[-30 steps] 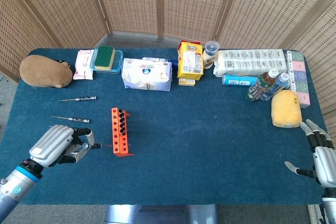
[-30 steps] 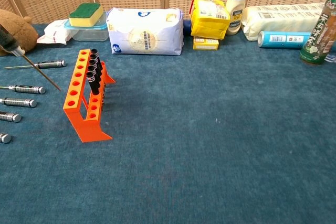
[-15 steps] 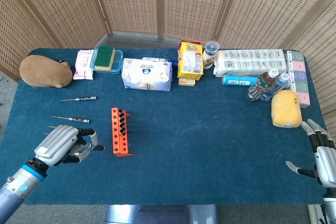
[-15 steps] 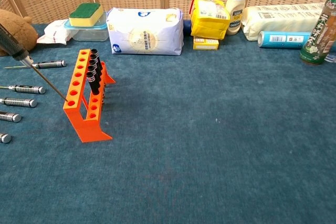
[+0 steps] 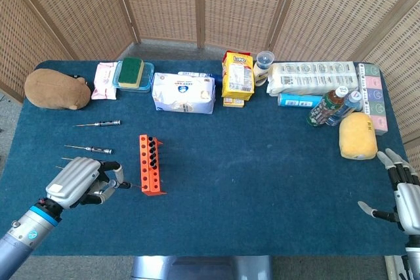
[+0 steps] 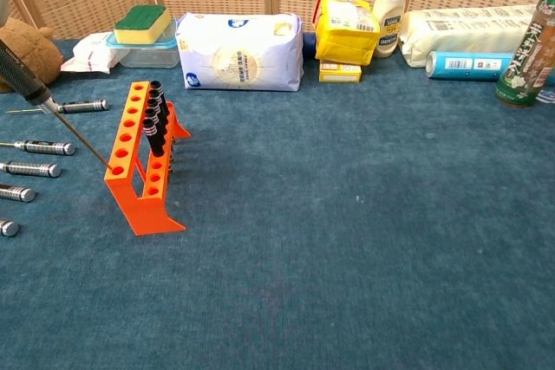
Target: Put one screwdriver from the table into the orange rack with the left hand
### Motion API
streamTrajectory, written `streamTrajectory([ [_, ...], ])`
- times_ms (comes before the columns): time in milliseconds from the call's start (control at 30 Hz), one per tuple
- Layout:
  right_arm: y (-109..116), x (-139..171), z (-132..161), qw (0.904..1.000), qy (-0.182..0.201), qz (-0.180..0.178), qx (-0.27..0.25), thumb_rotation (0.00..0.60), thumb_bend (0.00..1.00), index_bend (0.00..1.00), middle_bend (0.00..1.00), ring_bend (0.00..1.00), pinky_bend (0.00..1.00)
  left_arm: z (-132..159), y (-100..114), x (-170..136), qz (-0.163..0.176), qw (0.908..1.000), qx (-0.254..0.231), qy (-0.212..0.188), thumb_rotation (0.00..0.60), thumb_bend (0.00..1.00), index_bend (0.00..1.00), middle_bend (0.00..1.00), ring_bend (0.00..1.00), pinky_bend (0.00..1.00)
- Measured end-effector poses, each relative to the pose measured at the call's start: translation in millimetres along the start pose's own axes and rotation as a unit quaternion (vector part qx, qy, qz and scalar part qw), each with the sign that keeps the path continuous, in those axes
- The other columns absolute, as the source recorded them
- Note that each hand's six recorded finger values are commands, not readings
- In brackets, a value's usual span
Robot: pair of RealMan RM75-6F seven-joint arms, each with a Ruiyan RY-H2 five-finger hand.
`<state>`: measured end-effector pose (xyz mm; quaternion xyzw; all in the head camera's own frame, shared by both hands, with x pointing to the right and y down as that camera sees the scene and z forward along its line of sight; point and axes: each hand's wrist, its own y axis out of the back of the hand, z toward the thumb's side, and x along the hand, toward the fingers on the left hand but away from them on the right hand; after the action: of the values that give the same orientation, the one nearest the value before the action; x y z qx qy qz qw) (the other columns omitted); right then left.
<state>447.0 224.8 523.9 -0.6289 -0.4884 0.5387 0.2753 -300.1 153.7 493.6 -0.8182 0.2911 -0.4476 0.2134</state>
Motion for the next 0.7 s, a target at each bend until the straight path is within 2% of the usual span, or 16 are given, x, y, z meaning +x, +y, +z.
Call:
streamTrajectory([
  [333, -0.1, 0.1, 0.1, 1.0000, 0.000, 0.000, 0.000, 0.600, 0.00, 0.06, 0.02, 0.02, 0.00, -2.4, -2.3, 1.2, -0.005, 1.0000, 0.001, 0.006, 0.600, 0.38, 0.52, 1.00, 1.00, 1.00],
  [700, 0.1, -0.1, 0.2, 1.0000, 0.001, 0.000, 0.000, 0.600, 0.00, 0.06, 0.02, 0.02, 0.00, 3.8, 2.8, -1.2, 0.005, 1.0000, -0.001, -0.002, 0.600, 0.38, 0.52, 1.00, 1.00, 1.00],
])
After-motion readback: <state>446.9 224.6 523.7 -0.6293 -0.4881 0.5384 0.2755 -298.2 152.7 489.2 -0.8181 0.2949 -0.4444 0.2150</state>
